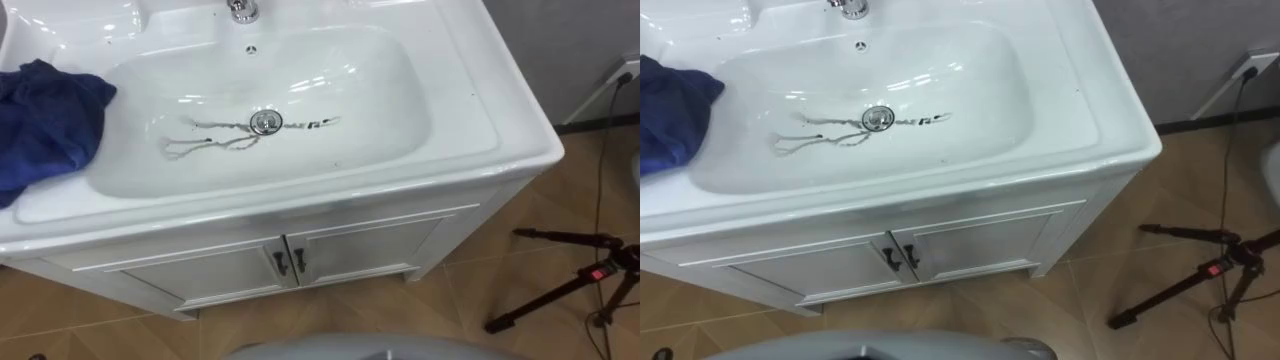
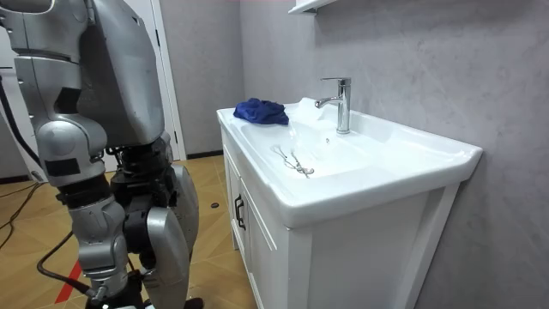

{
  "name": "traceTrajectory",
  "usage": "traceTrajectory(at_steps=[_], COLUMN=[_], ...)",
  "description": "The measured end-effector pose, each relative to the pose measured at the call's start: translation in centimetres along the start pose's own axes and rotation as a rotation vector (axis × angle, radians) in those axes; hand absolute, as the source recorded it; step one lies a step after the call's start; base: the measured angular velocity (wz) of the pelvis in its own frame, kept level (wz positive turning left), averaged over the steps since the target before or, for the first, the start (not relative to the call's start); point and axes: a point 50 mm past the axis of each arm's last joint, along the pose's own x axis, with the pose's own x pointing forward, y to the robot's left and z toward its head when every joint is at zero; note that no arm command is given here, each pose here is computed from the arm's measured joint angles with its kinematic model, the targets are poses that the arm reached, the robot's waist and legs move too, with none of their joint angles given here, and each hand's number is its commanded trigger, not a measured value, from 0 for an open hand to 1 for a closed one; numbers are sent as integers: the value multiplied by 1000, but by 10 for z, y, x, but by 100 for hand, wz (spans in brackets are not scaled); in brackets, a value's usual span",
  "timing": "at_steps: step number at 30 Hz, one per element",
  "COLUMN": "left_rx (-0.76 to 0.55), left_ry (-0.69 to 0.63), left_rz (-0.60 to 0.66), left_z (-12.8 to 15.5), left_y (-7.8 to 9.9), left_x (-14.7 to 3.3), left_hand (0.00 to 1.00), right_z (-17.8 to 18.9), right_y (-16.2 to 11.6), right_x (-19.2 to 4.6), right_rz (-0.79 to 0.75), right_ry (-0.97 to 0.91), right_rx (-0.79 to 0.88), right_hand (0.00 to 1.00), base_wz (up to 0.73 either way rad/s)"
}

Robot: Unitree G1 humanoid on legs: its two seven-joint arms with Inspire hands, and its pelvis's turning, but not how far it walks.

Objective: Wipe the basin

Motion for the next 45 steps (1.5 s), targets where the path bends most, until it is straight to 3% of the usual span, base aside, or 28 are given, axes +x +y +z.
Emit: traceTrajectory(at_steps=[17, 29, 41, 45], left_rx=[7, -58, -357, -541], left_ry=[-16, -19, -13, -5], left_rz=[12, 39, 103, 180], left_z=[1, 0, -9, -15], left_y=[2, 6, 12, 21], left_x=[0, 0, 0, 0], left_hand=[0, 0, 0, 0], right_z=[3, 0, -5, -6], right_y=[0, 0, -1, -4], right_x=[0, 0, 0, 0], right_rz=[3, 7, 11, 3], right_ry=[-17, -12, -7, 1], right_rx=[23, 39, 36, 51], right_hand=[0, 0, 0, 0], base_wz=[0, 0, 4, 16])
